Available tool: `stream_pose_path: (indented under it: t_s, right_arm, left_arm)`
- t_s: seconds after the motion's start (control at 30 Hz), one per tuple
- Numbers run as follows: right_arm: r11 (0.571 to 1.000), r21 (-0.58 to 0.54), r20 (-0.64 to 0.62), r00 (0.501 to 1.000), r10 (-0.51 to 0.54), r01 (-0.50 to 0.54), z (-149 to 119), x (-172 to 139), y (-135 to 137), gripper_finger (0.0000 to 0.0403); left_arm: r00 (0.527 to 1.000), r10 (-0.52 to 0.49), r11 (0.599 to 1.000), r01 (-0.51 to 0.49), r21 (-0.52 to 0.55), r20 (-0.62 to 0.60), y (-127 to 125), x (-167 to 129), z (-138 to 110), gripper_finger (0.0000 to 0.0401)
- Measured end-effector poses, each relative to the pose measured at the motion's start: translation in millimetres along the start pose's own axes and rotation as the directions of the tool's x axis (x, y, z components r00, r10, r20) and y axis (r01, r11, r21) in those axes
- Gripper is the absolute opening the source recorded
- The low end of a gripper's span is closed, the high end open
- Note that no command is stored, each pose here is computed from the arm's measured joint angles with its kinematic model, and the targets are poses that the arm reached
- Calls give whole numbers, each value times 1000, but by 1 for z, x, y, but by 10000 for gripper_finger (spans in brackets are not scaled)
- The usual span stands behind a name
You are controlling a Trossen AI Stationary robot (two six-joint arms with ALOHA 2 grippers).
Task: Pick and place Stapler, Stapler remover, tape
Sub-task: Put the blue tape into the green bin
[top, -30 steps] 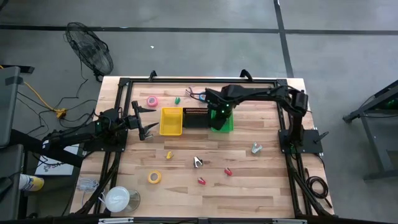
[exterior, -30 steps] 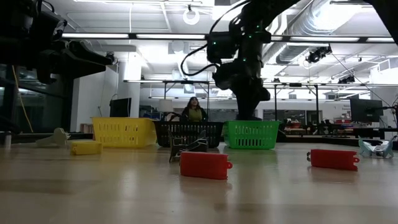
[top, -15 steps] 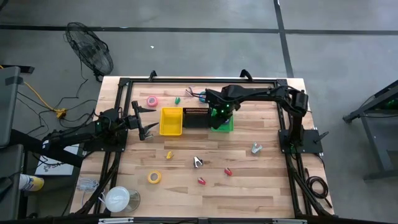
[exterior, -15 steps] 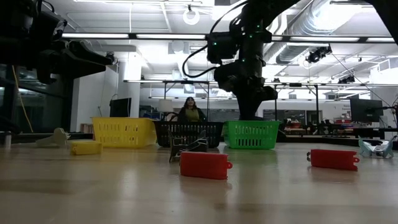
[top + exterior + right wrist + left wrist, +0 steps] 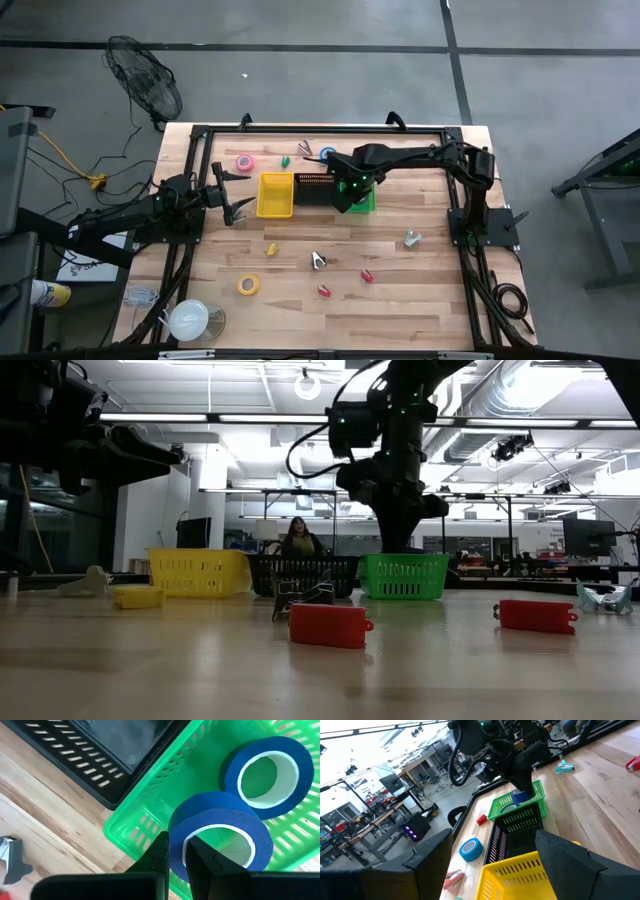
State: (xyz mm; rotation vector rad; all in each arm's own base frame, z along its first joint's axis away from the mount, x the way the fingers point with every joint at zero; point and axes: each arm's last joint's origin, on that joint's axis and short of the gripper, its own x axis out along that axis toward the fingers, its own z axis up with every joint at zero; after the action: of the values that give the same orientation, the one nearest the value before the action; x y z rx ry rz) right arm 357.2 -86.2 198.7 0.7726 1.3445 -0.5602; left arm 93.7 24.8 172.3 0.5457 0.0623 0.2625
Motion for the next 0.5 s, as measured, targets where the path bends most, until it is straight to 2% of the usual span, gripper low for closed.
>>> stream_pose_path:
  t_s: [0.5]
  right_arm:
    - [1000, -3, -15, 1000, -19, 19, -2, 0, -2, 31]
  left_arm:
    - [1000, 0, 1000, 0, 0, 0, 0, 0, 0, 282]
